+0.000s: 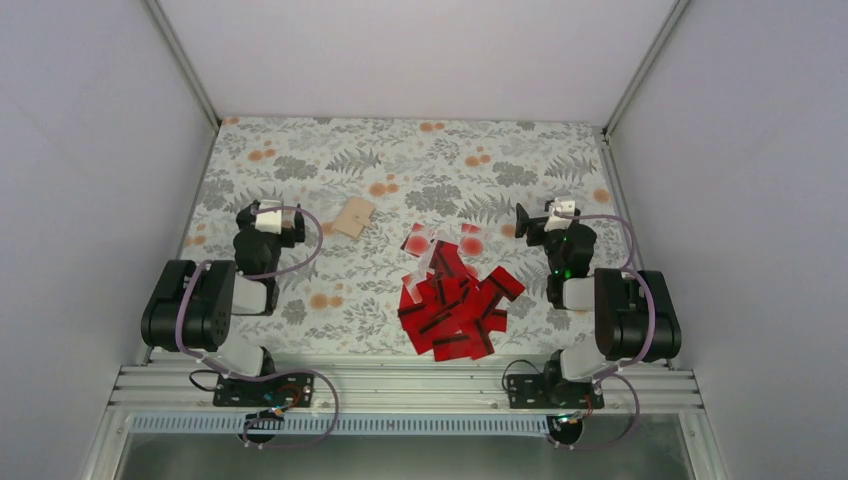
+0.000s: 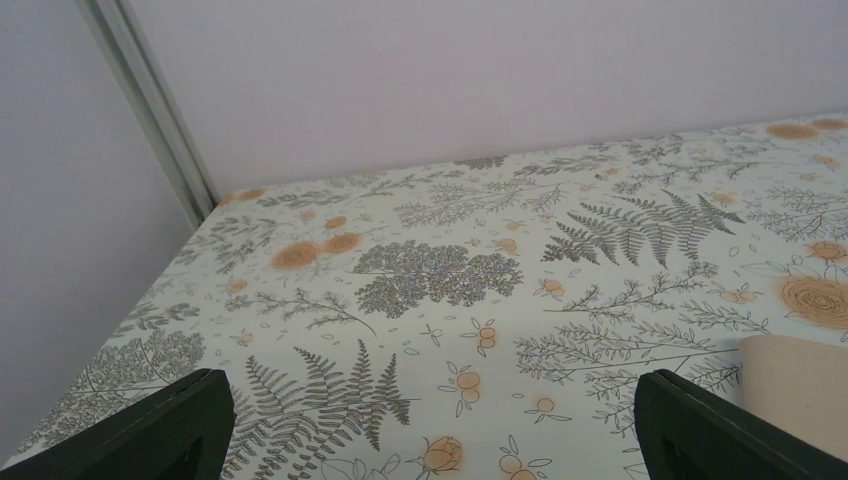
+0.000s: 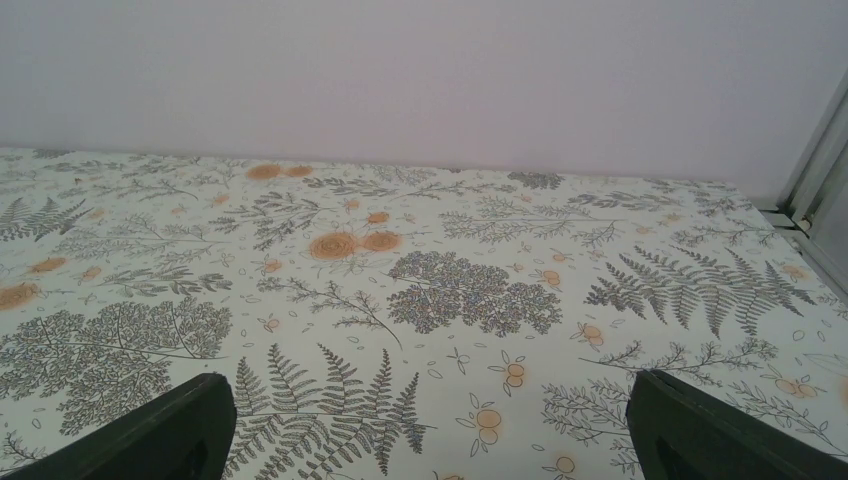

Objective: Put the credit cards into the card holder

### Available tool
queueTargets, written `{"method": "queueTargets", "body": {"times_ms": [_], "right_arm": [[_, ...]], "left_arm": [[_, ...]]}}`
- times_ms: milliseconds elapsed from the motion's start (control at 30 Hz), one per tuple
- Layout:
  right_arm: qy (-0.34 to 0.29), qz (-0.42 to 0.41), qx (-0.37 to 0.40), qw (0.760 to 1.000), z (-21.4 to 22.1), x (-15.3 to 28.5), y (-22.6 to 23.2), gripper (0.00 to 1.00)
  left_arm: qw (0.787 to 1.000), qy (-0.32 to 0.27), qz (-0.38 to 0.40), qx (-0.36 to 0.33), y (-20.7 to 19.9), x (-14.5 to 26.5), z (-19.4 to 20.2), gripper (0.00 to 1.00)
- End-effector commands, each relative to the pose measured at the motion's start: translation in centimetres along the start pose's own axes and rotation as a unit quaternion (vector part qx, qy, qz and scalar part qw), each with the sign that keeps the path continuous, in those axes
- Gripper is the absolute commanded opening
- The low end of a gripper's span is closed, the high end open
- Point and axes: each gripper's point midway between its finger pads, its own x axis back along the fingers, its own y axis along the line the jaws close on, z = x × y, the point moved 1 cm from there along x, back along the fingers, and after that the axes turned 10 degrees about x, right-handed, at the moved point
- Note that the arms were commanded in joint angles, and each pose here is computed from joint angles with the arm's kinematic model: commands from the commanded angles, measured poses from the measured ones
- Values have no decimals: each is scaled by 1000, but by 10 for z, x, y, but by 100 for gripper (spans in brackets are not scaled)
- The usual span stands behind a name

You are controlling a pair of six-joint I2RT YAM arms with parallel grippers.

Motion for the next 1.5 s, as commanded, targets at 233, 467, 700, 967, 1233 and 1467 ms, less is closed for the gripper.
{"method": "queueTargets", "body": {"times_ms": [233, 467, 700, 967, 1233, 1467], "right_arm": [[-20, 9, 7, 1000, -9, 1, -4, 99], [-18, 8, 6, 1000, -8, 0, -4, 99], [5, 11, -2, 1000, -18, -6, -9, 99], [-3, 39, -30, 999, -90, -8, -30, 99], [-29, 52, -64, 996, -182, -7, -50, 99], [-45, 36, -92, 994, -258, -7, -58, 99]], "left_arm": [[1000, -22, 5, 0, -2, 0, -11, 100], [1000, -22, 6, 1, -2, 0, -11, 100], [999, 35, -27, 9, 2, -29, -34, 100], [997, 68, 20, -13, -36, -45, -123, 100], [994, 71, -49, 69, -20, -39, -212, 100], [989, 74, -67, 106, -8, -38, -239, 100]]}}
